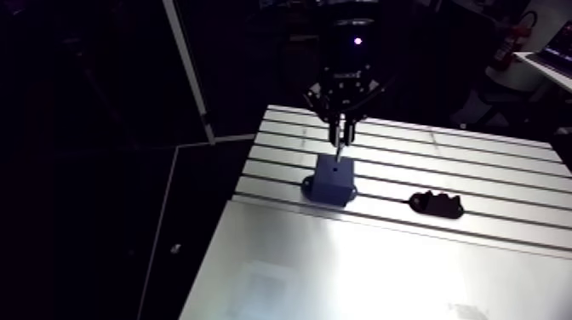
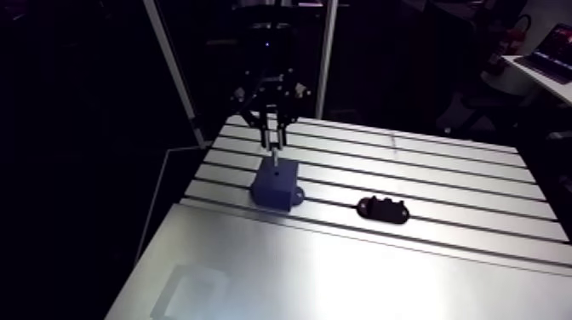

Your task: Pick up the M10 bolt and insert it into the hole until fully seated.

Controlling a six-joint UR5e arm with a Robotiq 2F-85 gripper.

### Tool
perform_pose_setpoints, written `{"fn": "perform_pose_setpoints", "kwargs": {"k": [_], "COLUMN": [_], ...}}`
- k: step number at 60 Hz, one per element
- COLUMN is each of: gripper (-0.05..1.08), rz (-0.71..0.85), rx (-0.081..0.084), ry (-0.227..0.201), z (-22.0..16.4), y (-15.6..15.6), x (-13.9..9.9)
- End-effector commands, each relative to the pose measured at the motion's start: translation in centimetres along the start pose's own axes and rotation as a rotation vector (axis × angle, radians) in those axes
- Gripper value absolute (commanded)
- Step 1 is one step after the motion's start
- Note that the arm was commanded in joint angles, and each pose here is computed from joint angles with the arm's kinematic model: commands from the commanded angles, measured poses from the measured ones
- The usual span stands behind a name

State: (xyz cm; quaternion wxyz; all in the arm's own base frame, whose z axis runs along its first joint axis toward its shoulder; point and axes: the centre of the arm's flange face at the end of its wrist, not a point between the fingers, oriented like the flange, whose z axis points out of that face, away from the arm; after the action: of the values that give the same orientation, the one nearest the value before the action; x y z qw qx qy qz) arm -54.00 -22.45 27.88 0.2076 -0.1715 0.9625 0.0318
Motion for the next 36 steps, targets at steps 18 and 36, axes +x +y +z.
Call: {"fn": "perform_pose_setpoints", "kwargs": {"k": [18, 36], "gripper": [1.08, 1.08], "rz": [0.000, -0.002], "rx": [0.003, -0.003], "ry": [-0.015, 0.008], "z": [0.91, 0.79], "y": [-0.04, -0.03], "x": [0.17, 0.58]}}
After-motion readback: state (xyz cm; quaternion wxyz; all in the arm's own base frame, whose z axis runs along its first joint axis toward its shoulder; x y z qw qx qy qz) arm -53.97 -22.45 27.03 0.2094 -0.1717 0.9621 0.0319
